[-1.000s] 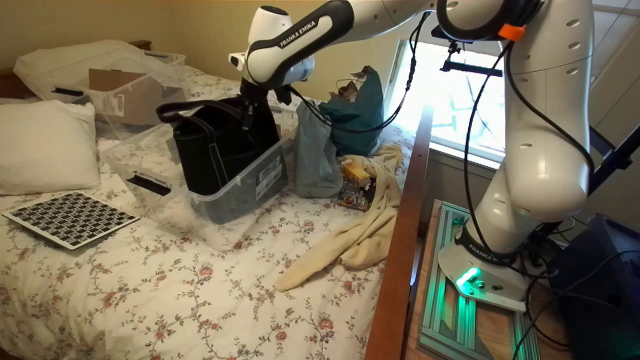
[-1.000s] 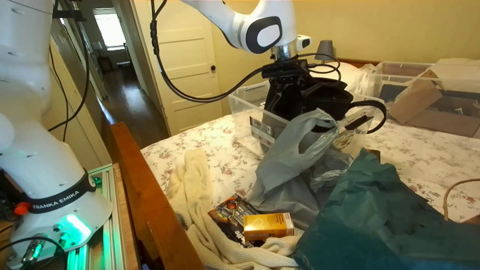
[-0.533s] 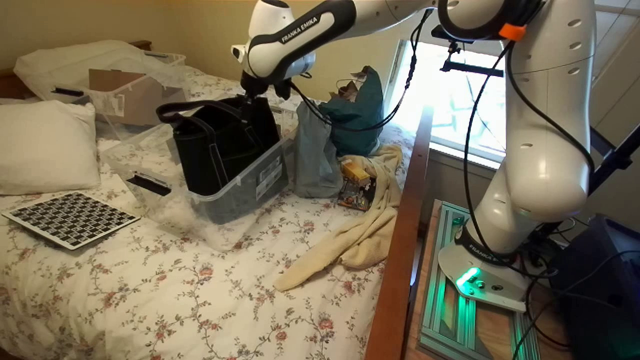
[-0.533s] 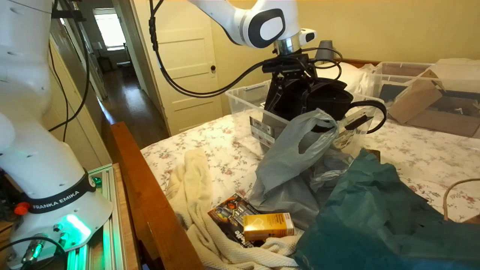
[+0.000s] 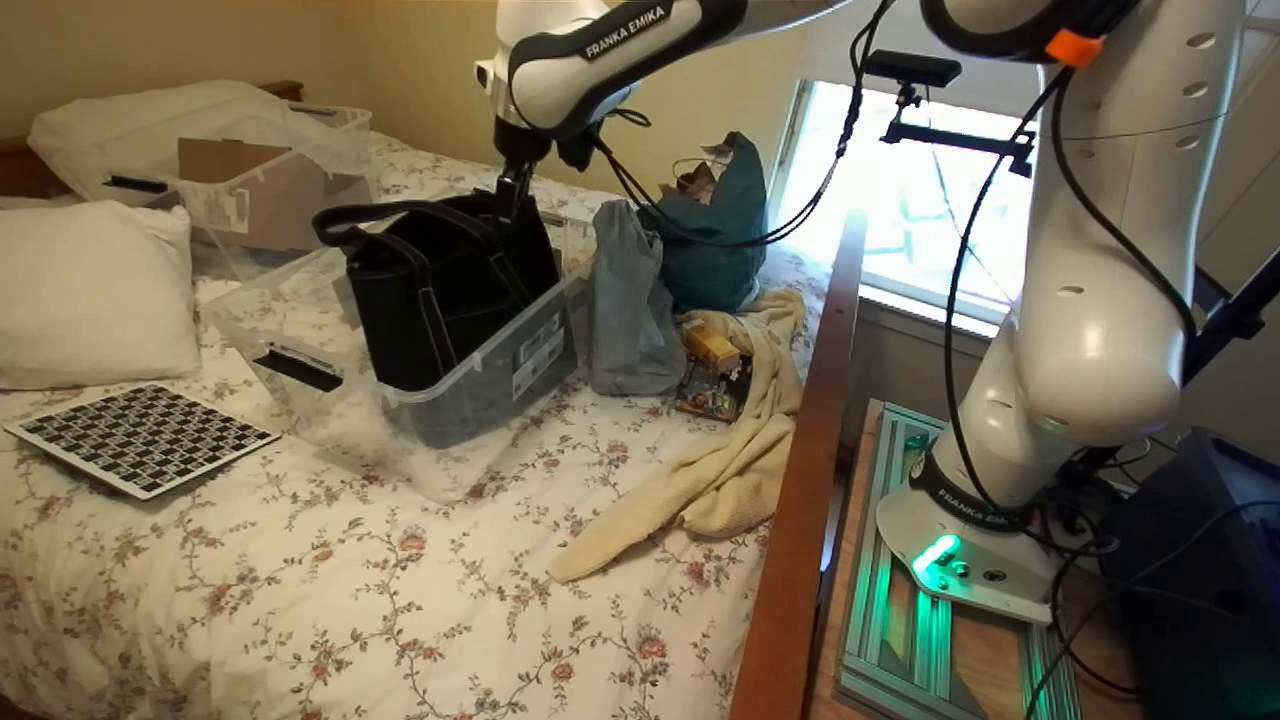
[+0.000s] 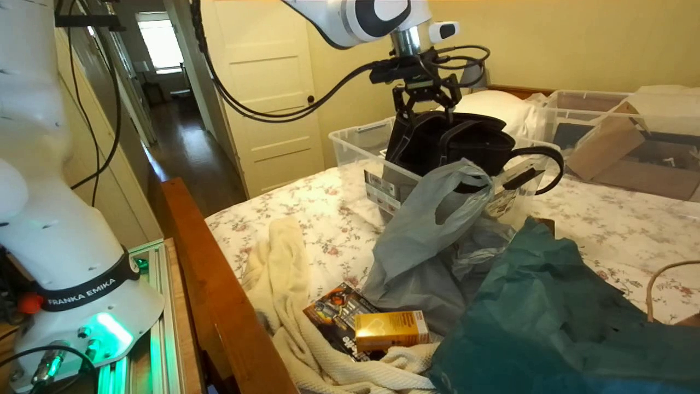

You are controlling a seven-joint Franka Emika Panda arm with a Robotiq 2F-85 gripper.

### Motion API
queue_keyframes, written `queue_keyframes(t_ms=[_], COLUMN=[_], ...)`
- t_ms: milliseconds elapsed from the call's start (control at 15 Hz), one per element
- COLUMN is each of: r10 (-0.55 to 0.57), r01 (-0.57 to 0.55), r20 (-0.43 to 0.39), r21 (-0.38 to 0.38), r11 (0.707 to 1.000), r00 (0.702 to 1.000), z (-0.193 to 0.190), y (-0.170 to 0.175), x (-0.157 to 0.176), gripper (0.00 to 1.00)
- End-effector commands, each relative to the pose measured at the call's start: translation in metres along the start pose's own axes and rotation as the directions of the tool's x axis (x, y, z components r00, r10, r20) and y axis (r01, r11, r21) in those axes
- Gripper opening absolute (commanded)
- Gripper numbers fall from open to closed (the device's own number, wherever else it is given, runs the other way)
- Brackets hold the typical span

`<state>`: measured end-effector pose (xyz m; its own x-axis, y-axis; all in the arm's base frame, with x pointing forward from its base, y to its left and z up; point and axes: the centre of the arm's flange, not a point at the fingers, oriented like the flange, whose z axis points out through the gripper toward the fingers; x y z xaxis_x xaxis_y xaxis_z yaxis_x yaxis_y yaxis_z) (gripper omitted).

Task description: Put the black tag in the storage box

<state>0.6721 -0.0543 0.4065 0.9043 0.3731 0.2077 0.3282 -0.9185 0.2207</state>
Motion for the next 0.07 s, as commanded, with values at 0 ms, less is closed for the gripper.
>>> queue_keyframes(t_ms=[0], r10=[-0.002], r01=[0.002], r20=[0.000], r21=[0.002], r11=[1.000], r00=[1.000], z=[-0.0065], y=[-0.0023], x=[-0.0024], gripper=[1.00])
